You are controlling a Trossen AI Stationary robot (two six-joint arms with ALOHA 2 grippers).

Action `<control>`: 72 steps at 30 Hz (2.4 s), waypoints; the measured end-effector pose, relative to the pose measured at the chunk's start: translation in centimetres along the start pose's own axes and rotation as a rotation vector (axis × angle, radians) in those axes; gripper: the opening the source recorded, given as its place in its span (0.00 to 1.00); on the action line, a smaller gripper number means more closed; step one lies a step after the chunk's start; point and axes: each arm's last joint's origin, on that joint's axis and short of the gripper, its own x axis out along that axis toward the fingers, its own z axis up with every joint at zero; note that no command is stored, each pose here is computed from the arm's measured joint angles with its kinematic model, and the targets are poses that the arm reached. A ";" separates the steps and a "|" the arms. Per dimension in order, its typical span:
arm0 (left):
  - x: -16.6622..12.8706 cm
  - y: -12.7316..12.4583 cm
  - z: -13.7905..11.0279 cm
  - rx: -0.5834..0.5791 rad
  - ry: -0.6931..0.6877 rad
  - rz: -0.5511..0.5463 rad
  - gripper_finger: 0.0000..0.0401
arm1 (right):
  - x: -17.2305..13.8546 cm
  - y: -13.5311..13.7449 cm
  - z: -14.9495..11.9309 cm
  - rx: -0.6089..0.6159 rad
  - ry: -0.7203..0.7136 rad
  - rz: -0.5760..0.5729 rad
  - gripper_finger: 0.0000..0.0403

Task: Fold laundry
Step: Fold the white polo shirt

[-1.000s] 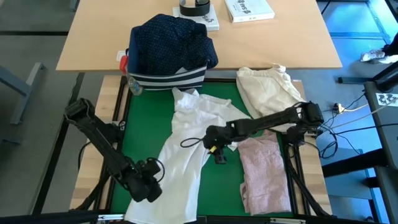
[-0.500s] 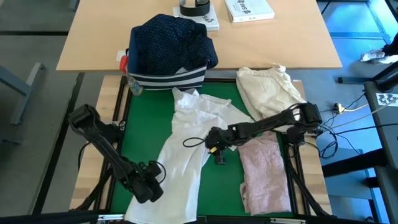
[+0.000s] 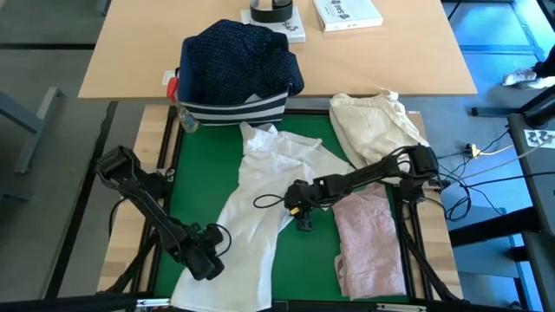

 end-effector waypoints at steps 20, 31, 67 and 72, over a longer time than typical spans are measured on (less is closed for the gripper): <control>-5.8 2.5 0.3 0.094 0.057 0.020 0.04 | -0.1 -0.1 -1.0 -0.095 0.109 -0.004 0.30; -5.8 0.8 0.6 0.054 0.122 -0.153 0.29 | -1.9 0.4 1.3 -0.137 0.075 0.038 0.30; 1.3 -1.9 -1.5 -0.151 0.118 -0.095 0.36 | -5.2 -23.7 -1.0 0.479 -0.011 -0.528 0.30; -0.2 -0.2 0.7 -0.067 0.134 -0.009 0.34 | -7.5 -26.2 -2.3 0.550 -0.011 -0.631 0.30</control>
